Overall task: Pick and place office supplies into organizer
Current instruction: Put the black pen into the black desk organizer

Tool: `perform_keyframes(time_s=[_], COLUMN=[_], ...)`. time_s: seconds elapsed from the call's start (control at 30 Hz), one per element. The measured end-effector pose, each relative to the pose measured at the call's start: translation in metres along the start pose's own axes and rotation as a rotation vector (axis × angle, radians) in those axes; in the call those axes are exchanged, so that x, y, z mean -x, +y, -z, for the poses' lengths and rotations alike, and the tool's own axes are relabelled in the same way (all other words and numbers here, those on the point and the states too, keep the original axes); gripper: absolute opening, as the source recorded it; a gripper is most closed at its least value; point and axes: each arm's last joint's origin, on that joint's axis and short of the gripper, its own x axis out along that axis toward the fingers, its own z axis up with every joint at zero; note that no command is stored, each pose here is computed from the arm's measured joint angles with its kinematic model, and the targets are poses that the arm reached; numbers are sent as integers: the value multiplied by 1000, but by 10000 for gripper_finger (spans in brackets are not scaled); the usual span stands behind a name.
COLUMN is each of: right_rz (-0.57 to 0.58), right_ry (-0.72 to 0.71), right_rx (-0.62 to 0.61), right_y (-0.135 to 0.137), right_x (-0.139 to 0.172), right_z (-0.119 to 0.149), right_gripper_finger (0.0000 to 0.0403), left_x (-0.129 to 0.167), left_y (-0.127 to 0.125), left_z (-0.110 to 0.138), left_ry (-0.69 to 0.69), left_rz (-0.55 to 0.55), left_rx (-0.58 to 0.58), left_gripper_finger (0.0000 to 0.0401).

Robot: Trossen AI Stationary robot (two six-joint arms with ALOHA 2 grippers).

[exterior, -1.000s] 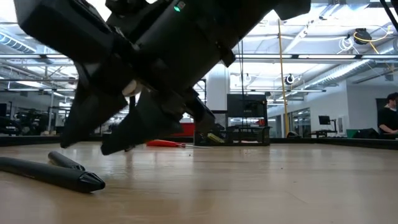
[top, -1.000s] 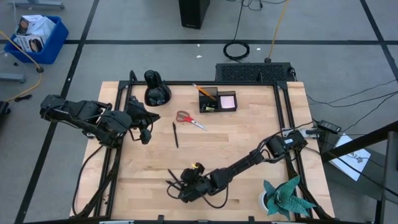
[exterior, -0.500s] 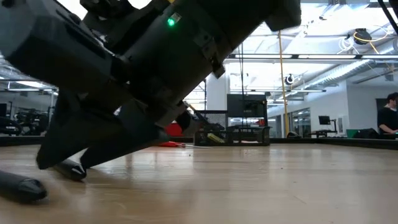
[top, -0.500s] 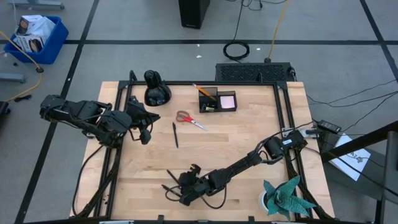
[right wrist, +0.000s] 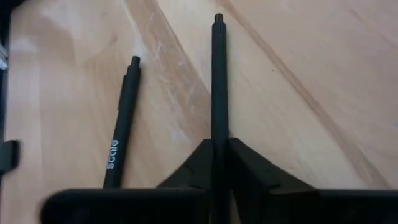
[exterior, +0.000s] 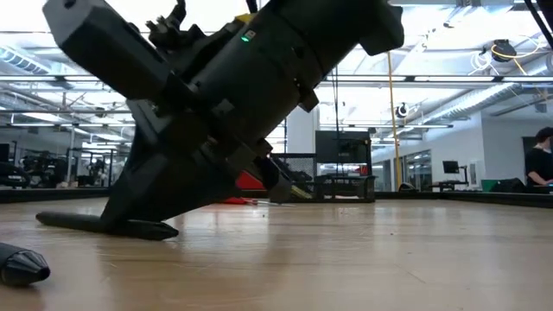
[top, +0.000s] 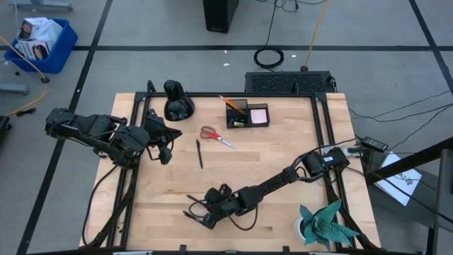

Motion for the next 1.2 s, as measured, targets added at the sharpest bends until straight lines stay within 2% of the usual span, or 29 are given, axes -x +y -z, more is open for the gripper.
perform_keyframes(time_s=[0.07, 0.27, 0.53, 0.67, 0.93, 1.1, 1.2], right_rz=[-19, 20, 52, 79, 82, 88, 72], right_ry=[1, -54, -182, -238, -234, -232, -241], right_rx=[-15, -87, -63, -54, -1, -2, -15], right_y=[-1, -3, -3, -2, -1, -3, -2], right_x=[-1, -1, 14, 22, 25, 26, 35], right_z=[1, -3, -22, -28, -30, -33, -38], right_gripper_finger=[18, 18, 1, 2, 2, 1, 14], left_x=[0, 0, 0, 0, 0, 0, 0], left_y=[0, 0, 0, 0, 0, 0, 0], left_z=[0, 0, 0, 0, 0, 0, 0], left_ry=[0, 0, 0, 0, 1, 3, 4], left_rz=[0, 0, 0, 0, 0, 6, 6], left_rx=[0, 3, 3, 3, 2, 2, 2], left_gripper_finger=[31, 31, 31, 31, 31, 31, 31])
